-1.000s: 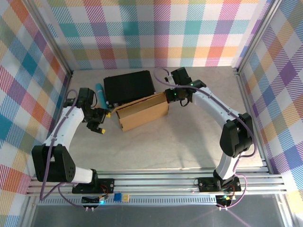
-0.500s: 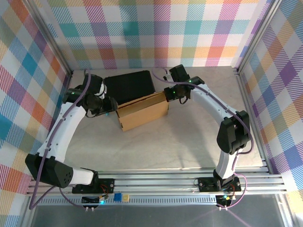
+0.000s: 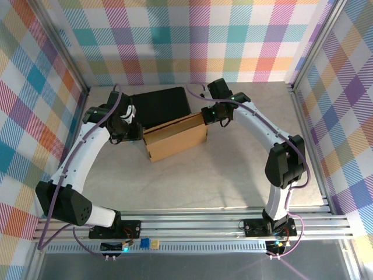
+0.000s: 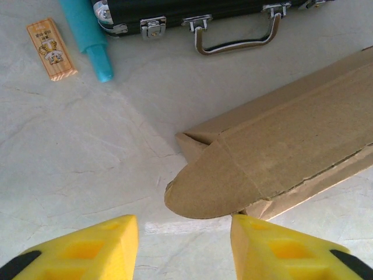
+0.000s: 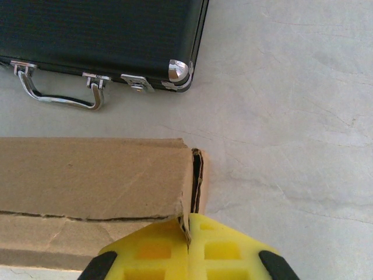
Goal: Fold the paper box
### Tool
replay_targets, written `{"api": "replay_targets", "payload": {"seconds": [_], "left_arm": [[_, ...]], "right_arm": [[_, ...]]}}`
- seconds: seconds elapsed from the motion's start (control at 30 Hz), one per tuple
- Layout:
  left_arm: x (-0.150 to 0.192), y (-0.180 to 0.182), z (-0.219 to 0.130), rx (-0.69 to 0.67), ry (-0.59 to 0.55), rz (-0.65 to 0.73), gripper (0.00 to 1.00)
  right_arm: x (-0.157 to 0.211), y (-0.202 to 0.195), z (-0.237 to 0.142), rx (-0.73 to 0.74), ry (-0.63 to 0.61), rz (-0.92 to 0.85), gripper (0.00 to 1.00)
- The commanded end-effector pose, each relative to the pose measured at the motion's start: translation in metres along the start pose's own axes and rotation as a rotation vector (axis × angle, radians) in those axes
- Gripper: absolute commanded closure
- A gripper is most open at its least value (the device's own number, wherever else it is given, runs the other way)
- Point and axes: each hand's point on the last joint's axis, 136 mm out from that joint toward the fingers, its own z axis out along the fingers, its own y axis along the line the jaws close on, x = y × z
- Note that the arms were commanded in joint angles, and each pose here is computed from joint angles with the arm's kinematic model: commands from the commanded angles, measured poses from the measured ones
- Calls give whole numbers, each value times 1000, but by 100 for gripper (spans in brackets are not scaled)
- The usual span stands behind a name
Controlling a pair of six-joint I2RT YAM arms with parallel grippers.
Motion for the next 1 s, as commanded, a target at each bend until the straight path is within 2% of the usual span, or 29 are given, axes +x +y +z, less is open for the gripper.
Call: {"api": "replay_targets", "payload": {"seconds": [0.0, 0.37, 0.73, 0.97], "left_arm": [[-4, -3, 8, -2, 4, 18, 58], [-10, -12, 18, 36, 16, 22, 69], [-19, -11, 26, 19, -1, 34, 70], [-20, -13, 31, 28, -1, 21, 89]], "right_arm": [[46, -1, 19, -4, 192, -7, 100], [46, 1, 21, -11, 200, -2, 100], [45, 1, 22, -12, 202, -4, 100], [46, -1, 22, -11, 205, -2, 100]]}}
